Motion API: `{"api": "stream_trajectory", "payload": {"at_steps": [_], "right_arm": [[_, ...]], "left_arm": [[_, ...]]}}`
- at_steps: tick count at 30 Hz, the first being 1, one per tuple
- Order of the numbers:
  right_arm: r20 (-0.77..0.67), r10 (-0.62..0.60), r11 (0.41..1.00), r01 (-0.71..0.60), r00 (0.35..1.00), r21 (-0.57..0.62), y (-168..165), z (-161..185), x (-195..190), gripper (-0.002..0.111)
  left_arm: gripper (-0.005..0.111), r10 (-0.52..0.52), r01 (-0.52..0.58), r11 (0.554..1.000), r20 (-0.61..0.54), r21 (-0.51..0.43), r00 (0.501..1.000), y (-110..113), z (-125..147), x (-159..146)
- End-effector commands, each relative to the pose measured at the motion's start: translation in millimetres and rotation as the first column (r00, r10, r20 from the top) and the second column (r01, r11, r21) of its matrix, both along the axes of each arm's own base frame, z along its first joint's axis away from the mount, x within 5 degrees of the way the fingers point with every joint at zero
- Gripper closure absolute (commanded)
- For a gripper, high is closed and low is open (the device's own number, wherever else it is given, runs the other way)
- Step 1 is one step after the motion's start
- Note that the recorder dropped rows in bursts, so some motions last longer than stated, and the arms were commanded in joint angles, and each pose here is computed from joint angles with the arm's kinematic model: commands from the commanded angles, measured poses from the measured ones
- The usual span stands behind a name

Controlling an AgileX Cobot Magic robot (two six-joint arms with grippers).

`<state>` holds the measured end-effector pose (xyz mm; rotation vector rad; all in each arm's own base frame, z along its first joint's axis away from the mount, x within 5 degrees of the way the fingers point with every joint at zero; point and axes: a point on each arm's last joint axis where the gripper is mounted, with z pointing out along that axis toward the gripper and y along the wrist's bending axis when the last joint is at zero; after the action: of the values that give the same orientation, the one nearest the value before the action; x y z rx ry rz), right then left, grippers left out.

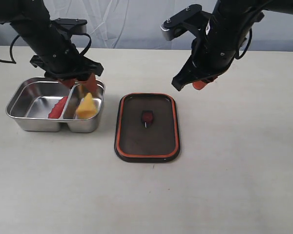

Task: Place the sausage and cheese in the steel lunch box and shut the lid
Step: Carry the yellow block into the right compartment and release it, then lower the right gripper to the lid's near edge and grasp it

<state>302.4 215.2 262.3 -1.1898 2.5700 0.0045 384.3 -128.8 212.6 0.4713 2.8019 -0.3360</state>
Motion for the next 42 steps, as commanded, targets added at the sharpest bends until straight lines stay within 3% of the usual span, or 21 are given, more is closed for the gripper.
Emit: {"api": "stream_trajectory", "payload": {"at_steps": [1, 5, 7, 15, 19, 24, 31, 38, 42], "right_arm": [[-0.002, -0.029, 1.0, 0.029, 1.0, 0.008, -3, 3, 0, 0.108], [0.017, -0.084, 0.996, 0.084, 0.996, 0.007, -4, 3, 2, 0.108], [0.06, -0.126, 0.992, 0.126, 0.99, -0.002, -7, 4, 6, 0.108], [0.075, -0.397, 0.918, 0.396, 0.915, 0.034, -56, 5, 35, 0.108], [0.014, -0.511, 0.85, 0.504, 0.859, 0.152, -82, 4, 53, 0.108], [-0.138, -0.48, 0.835, 0.499, 0.867, 0.23, -93, -12, 63, 0.104], [-0.241, -0.412, 0.845, 0.467, 0.879, 0.262, -82, -47, 78, 0.066], [-0.287, -0.388, 0.838, 0.465, 0.876, 0.285, -68, -60, 107, 0.065], [-0.274, -0.319, 0.872, 0.394, 0.907, 0.29, -55, -64, 122, 0.065]], "left_arm": [[0.04, -0.01, 0.01, 1.0, -0.005, -0.005, 1.0, -2, 2, -1], [0.041, -0.01, 0.01, 1.0, -0.003, -0.005, 1.0, -2, 3, -1], [0.047, -0.011, 0.011, 1.0, 0.006, -0.005, 1.0, -1, 7, -2], [0.105, -0.004, 0.003, 1.0, 0.024, 0.026, 1.0, 17, 32, -10], [0.106, 0.002, -0.003, 1.0, 0.051, 0.031, 0.999, 23, 43, -16], [0.106, 0.012, -0.013, 1.0, 0.095, 0.016, 0.995, 26, 44, -32], [0.106, 0.016, -0.016, 1.0, 0.114, -0.004, 0.993, 32, 39, -62], [0.106, 0.011, -0.011, 1.0, 0.143, -0.006, 0.99, 39, 44, -89], [0.106, 0.016, -0.014, 1.0, 0.176, -0.013, 0.984, 42, 50, -99]]}}
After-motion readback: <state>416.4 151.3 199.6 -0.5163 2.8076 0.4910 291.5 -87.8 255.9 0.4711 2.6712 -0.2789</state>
